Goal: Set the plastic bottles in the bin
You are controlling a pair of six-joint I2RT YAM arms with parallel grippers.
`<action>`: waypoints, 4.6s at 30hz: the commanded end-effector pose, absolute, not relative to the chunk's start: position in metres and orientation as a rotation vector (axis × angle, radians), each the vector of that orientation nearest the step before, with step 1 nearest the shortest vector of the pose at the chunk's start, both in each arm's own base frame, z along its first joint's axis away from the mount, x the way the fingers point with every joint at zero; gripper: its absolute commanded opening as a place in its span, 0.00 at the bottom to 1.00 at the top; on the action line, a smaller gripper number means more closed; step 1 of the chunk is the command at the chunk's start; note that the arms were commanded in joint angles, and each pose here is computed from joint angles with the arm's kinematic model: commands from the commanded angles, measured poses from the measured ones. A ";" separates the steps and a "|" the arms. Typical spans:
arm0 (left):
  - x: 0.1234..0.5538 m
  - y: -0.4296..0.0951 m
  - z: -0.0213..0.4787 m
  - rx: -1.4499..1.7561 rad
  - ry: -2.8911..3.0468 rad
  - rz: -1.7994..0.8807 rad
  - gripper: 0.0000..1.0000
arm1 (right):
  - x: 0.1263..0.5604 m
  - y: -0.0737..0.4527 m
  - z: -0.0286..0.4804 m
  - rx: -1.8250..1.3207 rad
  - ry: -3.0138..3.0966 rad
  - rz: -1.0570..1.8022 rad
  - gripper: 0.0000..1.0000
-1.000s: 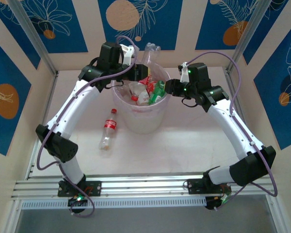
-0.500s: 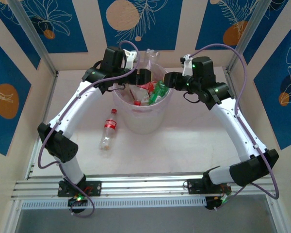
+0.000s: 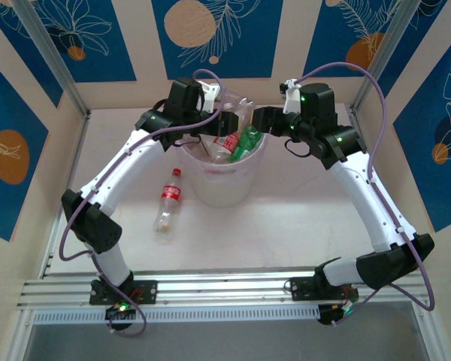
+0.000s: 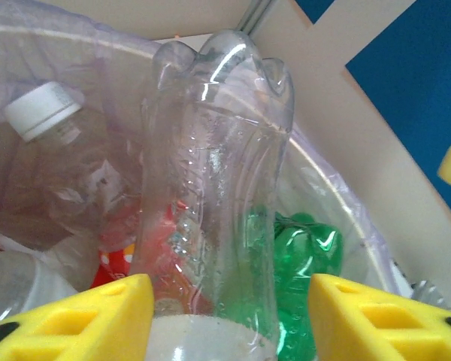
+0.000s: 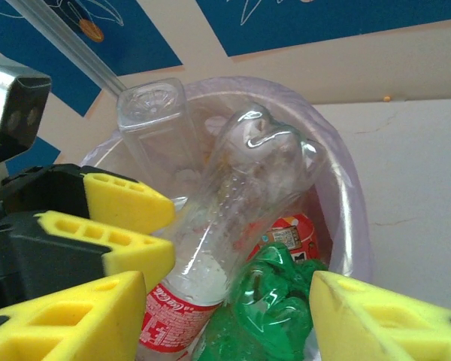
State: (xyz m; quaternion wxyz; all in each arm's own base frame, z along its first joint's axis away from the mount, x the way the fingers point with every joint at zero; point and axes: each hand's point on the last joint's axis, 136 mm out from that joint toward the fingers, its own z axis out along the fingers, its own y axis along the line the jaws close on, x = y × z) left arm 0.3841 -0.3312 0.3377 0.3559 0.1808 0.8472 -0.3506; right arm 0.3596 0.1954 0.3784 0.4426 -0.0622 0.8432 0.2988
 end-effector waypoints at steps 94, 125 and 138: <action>0.304 -0.103 0.039 -0.208 2.806 -0.479 0.61 | 0.344 0.177 0.300 -0.052 2.285 0.827 0.39; 0.326 -0.064 0.225 0.031 2.500 -0.150 0.47 | 0.344 0.176 0.304 -0.053 2.283 0.817 0.37; 0.307 -0.093 0.431 0.089 1.951 -0.438 0.44 | 0.344 0.176 0.306 -0.048 2.283 0.784 0.37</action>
